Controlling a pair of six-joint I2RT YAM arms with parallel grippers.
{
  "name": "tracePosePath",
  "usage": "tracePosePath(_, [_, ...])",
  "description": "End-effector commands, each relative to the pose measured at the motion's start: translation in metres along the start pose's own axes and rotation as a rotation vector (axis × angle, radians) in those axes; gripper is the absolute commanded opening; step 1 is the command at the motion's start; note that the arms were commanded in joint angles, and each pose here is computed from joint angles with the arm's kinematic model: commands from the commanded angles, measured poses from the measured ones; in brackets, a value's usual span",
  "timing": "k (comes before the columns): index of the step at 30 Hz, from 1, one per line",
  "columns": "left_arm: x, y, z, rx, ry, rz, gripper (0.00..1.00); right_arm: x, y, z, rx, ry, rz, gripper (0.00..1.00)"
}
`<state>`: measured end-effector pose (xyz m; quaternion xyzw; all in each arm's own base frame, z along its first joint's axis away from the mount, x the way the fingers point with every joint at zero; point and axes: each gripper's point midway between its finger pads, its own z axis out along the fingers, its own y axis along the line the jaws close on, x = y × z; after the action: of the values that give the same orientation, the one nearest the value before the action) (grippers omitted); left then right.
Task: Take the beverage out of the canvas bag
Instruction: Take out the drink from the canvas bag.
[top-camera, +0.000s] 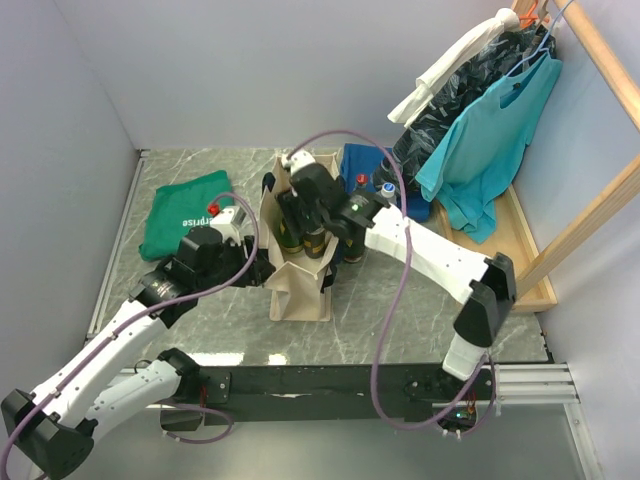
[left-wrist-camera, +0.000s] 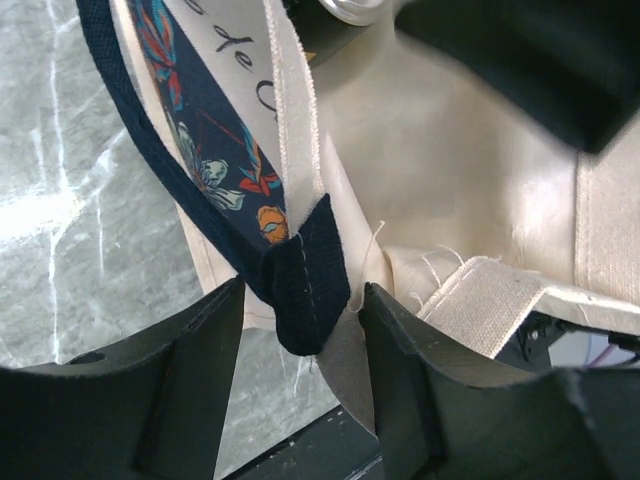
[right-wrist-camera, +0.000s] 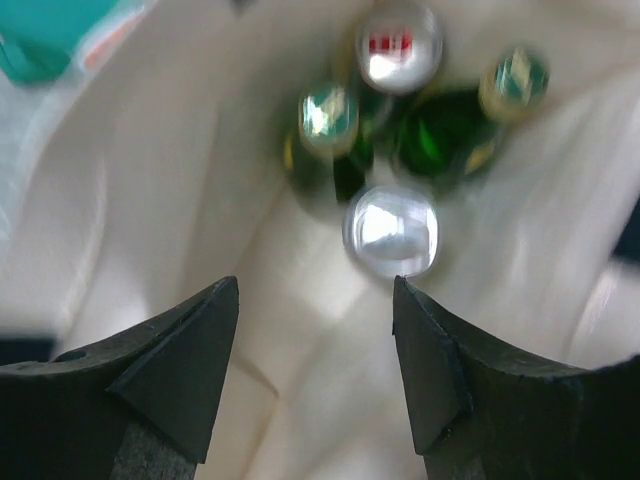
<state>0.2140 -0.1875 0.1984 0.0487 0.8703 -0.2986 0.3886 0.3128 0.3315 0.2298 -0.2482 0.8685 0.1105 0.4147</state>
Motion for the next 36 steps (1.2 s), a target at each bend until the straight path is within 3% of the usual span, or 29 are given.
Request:
tracePosePath(1, [0.004, 0.010, -0.009, -0.081, -0.019, -0.021, 0.57, -0.031, -0.015, 0.008, 0.014, -0.010, 0.036, 0.69])
tracePosePath(11, [0.000, 0.008, -0.035, -0.146, -0.130, -0.042, 0.60, -0.010, -0.020, 0.014, -0.012, 0.080, 0.063, 0.68])
tracePosePath(14, [0.003, 0.005, -0.035, -0.138, -0.124, -0.041, 0.61, 0.003, -0.022, 0.020, -0.012, 0.110, 0.059, 0.70])
tracePosePath(17, [0.006, 0.002, -0.033, -0.124, -0.105, -0.030, 0.61, 0.008, -0.025, 0.025, -0.004, 0.128, 0.064, 0.78])
tracePosePath(24, [0.010, -0.003, -0.027, -0.101, -0.071, -0.005, 0.61, 0.016, -0.042, 0.039, 0.040, 0.137, 0.057, 0.78])
tracePosePath(31, [0.012, -0.004, -0.024, -0.099, -0.060, 0.002, 0.63, 0.028, -0.062, 0.051, 0.053, 0.172, -0.074, 0.79])
tracePosePath(36, [0.012, -0.003, -0.023, -0.106, -0.056, 0.003, 0.64, 0.022, -0.064, 0.055, -0.005, 0.148, -0.028, 0.80])
